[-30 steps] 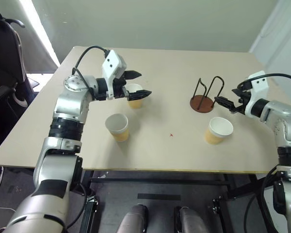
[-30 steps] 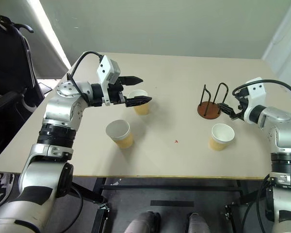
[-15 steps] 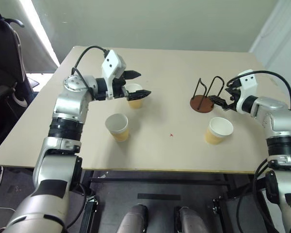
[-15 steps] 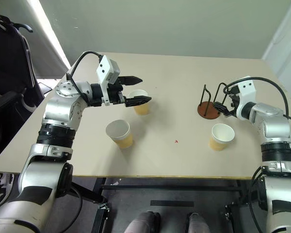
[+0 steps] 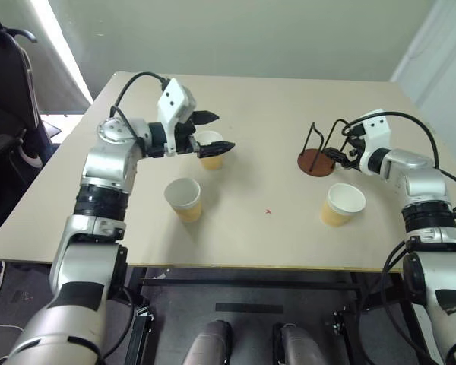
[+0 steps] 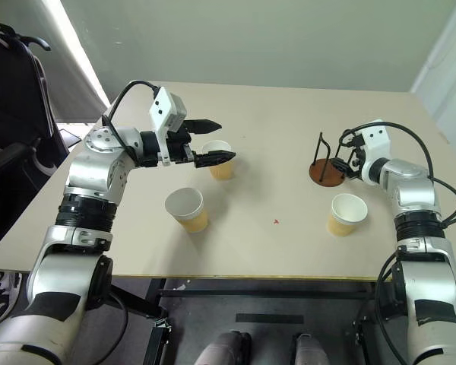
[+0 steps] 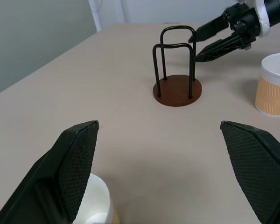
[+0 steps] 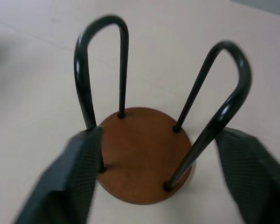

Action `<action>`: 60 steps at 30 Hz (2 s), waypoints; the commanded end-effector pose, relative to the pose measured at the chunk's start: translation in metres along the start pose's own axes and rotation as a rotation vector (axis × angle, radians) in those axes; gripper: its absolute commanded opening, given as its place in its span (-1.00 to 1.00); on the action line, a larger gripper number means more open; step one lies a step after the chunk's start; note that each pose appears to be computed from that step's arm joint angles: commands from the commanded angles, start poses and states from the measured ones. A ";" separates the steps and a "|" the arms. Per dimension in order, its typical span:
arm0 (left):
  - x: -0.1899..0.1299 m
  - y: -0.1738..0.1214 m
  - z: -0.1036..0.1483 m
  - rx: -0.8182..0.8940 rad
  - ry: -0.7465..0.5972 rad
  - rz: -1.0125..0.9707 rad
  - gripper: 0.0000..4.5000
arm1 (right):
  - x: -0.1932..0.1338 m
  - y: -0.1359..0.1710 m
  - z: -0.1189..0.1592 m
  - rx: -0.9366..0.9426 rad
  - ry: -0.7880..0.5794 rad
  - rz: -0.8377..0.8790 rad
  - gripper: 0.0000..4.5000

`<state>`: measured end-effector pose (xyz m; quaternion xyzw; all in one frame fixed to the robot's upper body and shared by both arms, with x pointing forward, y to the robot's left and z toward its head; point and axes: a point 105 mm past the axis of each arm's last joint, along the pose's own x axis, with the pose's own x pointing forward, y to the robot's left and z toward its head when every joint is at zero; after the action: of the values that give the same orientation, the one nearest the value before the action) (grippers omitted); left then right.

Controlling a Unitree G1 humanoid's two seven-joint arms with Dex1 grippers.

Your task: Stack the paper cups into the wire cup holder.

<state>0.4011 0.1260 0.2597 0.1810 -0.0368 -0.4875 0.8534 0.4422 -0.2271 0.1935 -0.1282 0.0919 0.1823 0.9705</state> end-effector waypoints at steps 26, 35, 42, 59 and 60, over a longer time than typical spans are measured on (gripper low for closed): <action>-0.029 -0.004 0.012 0.064 0.061 -0.112 1.00 | -0.047 0.076 0.057 -0.128 -0.109 0.279 -0.98; -0.042 -0.021 0.024 0.064 0.085 -0.248 1.00 | -0.060 0.108 0.051 -0.146 -0.085 0.391 -0.98; -0.055 -0.029 0.036 0.071 0.116 -0.300 1.00 | -0.061 0.121 0.049 -0.153 -0.083 0.436 -0.98; -0.057 -0.027 0.033 0.082 0.136 -0.295 1.00 | -0.062 0.152 0.028 -0.146 -0.036 0.537 -0.98; -0.057 -0.027 0.032 0.081 0.136 -0.297 1.00 | -0.062 0.152 0.024 -0.149 -0.026 0.537 -0.98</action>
<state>0.3448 0.1539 0.2735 0.2320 0.0507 -0.5942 0.7685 0.3365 -0.1085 0.1871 -0.1547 0.1217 0.4334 0.8794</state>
